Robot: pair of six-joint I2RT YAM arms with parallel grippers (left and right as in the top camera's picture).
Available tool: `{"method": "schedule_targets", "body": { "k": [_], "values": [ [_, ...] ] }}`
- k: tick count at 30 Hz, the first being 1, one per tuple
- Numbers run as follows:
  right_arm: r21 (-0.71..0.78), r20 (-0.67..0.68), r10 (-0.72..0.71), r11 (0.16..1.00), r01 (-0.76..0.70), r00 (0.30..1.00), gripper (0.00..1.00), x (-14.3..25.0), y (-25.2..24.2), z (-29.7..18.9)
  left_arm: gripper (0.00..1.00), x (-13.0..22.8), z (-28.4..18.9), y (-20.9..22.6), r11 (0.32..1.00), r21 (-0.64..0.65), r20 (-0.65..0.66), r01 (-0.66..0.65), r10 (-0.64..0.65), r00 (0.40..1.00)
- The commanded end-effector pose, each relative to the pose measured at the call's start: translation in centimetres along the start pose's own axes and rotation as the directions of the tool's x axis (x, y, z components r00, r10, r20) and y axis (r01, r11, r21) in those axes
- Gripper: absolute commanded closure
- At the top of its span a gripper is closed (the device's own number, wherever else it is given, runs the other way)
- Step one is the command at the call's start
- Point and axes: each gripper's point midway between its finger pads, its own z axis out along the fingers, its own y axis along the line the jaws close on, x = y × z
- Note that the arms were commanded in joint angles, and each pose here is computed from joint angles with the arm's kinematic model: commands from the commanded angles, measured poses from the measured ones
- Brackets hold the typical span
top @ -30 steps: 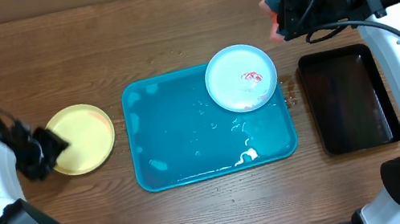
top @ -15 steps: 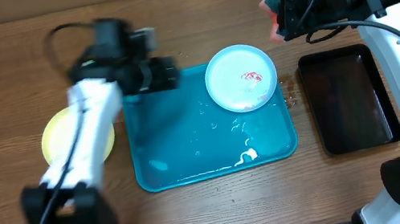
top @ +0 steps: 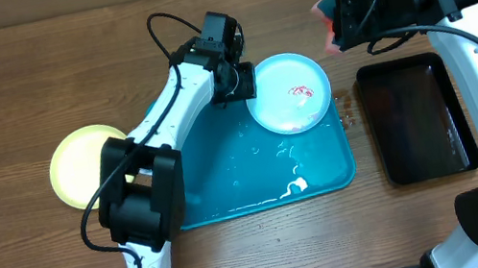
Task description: Clean dirty plates on tray and stack at the side
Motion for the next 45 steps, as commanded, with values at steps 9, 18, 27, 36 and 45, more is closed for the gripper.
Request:
{"method": "schedule_targets", "body": {
  "k": [9,18,27,36,45],
  "values": [
    [0.013,0.031,-0.012,1.000,0.011,0.999,0.96,-0.5,-0.3,-0.8,0.72,0.2,3.6,-0.8,1.000,-0.016,-0.007,-0.012,0.012,1.000],
    [0.015,0.031,-0.011,1.000,0.010,0.999,0.96,-0.5,-0.3,-0.8,0.96,1.2,3.0,0.2,0.999,-0.041,-0.057,0.009,-0.011,0.998],
    [-0.062,-0.058,-0.016,0.998,0.013,0.998,0.96,1.0,1.3,2.1,0.96,6.3,-2.6,6.2,0.972,-0.183,-0.279,0.145,-0.193,0.941],
    [-0.105,-0.167,-0.101,0.991,0.085,0.981,0.96,4.8,4.5,8.2,0.96,11.1,-1.5,10.3,0.949,-0.266,-0.385,0.172,-0.268,0.883],
    [-0.093,-0.251,-0.105,0.992,0.084,0.962,0.96,8.6,5.1,14.7,0.96,14.8,1.6,10.9,0.953,-0.227,-0.414,0.198,-0.279,0.866]
  ]
}}
